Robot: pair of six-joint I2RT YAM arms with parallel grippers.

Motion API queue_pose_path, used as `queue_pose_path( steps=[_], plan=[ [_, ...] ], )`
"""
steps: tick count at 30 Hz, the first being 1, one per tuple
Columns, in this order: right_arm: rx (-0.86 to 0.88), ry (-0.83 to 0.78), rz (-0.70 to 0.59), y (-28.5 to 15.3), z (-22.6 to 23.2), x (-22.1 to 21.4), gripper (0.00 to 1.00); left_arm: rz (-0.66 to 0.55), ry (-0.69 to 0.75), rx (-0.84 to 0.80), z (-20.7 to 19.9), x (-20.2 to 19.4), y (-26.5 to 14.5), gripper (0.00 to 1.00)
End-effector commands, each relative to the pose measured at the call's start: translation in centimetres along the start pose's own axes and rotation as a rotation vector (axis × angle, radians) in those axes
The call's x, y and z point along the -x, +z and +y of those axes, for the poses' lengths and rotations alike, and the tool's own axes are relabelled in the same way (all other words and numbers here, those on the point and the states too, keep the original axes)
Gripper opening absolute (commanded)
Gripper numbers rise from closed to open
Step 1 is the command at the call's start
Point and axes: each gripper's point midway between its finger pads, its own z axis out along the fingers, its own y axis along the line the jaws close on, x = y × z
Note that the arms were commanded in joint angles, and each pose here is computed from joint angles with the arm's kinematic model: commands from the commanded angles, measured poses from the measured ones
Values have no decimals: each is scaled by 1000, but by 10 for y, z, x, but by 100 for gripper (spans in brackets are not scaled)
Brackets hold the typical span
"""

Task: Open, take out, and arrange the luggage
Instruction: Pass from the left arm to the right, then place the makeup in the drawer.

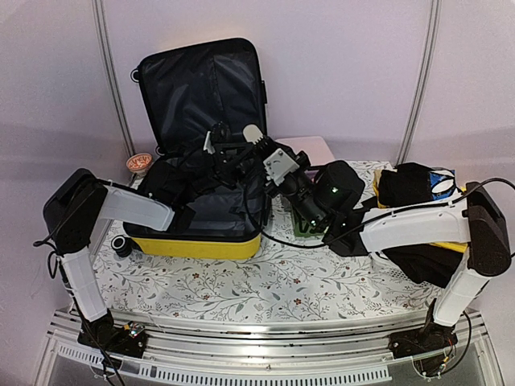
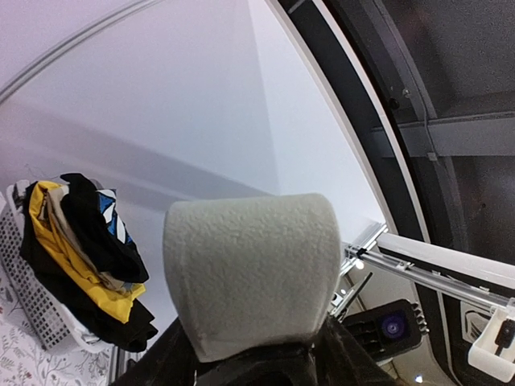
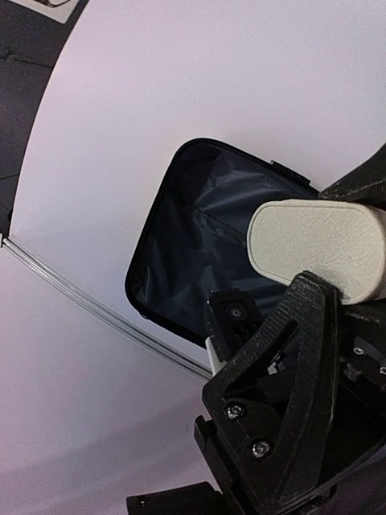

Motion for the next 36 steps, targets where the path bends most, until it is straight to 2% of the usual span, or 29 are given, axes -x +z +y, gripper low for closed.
queue_pose_path(
  steps=[1,3,4,9,11,15,19,23,26,29,31,33,34,35,36],
  plan=[
    [-42,55,12,3,-13,8,27,21,54,-64,-26,-8,1,60],
    [-52,89,19,-1,-22,12,26,15,58,-48,-23,-7,-2,94],
    [-48,104,27,-3,-26,13,25,8,66,-33,-21,-5,-4,98],
    [130,327,96,-17,-47,12,20,-32,112,69,-9,11,-27,98],
    [222,471,162,-24,-61,2,16,-48,130,110,-6,16,-39,98],
    [433,857,284,-48,-91,-16,14,-58,168,178,-3,22,-58,98],
    [577,1070,373,-75,-107,-26,15,-54,190,226,0,22,-65,98],
    [785,1245,438,-93,-95,-27,15,-35,194,230,1,19,-64,98],
    [867,1381,503,-97,-85,-34,15,-31,191,229,1,18,-64,98],
    [856,1540,600,-96,-79,-55,14,-30,189,229,-1,17,-65,98],
    [805,1609,661,-94,-77,-74,7,-30,191,230,-2,16,-66,98],
    [704,1609,708,-90,-79,-95,6,-29,196,231,-4,15,-67,98],
    [573,1595,791,-89,-80,-118,6,-29,197,237,-3,14,-68,98],
    [471,1543,859,-89,-81,-137,5,-31,203,240,-5,14,-69,98],
    [401,1421,894,-87,-86,-152,5,-30,204,248,-5,14,-70,98]
  ],
)
